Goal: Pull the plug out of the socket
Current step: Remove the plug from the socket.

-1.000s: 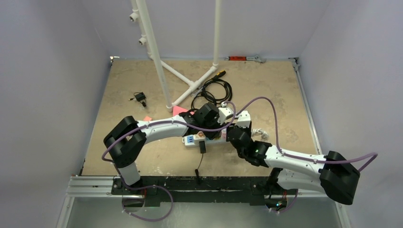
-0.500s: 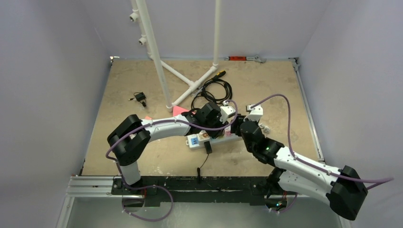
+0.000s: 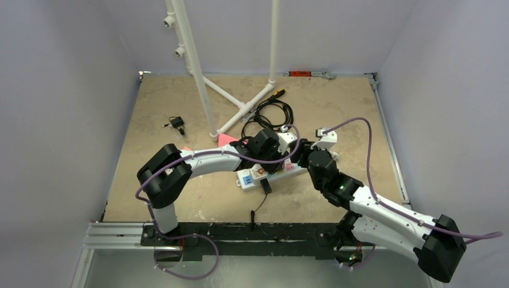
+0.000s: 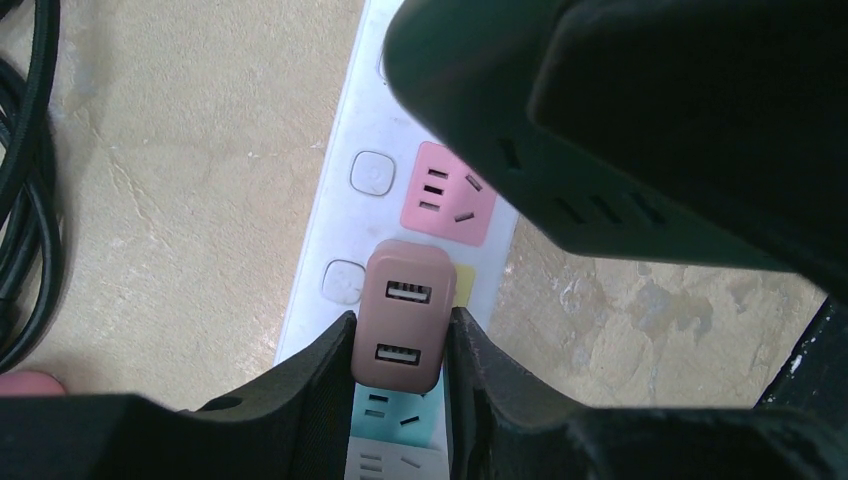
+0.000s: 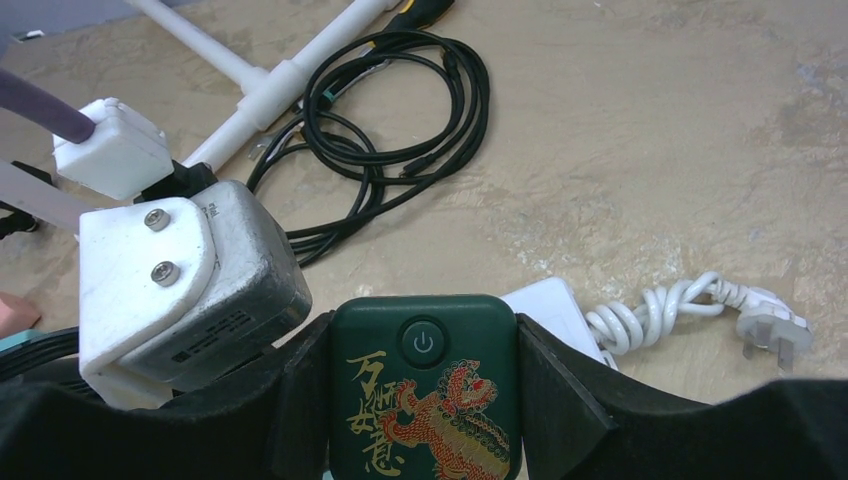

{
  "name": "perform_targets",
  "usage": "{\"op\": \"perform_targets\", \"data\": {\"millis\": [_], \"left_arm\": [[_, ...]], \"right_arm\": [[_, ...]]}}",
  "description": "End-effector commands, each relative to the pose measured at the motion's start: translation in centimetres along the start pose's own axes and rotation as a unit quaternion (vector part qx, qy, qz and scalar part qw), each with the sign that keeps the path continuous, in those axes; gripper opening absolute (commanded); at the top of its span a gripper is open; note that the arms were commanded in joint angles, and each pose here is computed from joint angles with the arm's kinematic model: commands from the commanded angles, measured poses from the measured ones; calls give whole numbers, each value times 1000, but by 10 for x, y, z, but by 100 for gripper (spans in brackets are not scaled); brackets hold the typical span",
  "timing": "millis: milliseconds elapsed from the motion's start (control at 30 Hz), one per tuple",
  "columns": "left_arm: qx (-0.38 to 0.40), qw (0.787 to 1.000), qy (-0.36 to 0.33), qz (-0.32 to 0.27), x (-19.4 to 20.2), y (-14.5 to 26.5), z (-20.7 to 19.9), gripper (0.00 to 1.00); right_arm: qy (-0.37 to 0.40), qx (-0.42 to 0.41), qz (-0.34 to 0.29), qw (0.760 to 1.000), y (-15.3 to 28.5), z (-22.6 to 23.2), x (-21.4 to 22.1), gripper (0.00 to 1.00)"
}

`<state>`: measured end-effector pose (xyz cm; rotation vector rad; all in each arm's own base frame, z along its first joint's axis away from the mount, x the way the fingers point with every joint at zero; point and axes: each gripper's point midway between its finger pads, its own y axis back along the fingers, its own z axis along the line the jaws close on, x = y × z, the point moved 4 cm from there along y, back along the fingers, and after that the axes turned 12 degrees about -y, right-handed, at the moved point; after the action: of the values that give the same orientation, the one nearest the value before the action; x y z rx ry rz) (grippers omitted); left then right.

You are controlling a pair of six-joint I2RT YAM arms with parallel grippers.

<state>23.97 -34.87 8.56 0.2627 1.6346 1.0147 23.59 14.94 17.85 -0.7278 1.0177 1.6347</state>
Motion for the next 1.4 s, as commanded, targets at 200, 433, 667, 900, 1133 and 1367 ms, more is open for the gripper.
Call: {"op": "perform_targets", "data": {"millis": [200, 433, 667, 900, 1133, 1367], "left_arm": [[-52, 989, 65, 124, 73, -7, 4, 0], [-56, 992, 73, 84, 50, -20, 0, 0], [-21, 996, 70, 54, 23, -35, -8, 23], [-24, 999, 46, 4, -11, -6, -4, 93], [-32, 995, 14, -94, -58, 58, 0, 99], [-67, 982, 29, -174, -84, 117, 36, 99]], "right_arm": [[-49, 66, -49, 995, -5, -10, -39, 0], [-92, 93, -75, 989, -3, -39, -66, 0], [-95, 60, -54, 992, 5, -35, -62, 0], [-89, -4, -22, 996, 22, -21, -63, 0], [-71, -43, -10, 997, 30, -9, -69, 0], [-69, -114, 33, 991, 25, 15, -55, 0]]}}
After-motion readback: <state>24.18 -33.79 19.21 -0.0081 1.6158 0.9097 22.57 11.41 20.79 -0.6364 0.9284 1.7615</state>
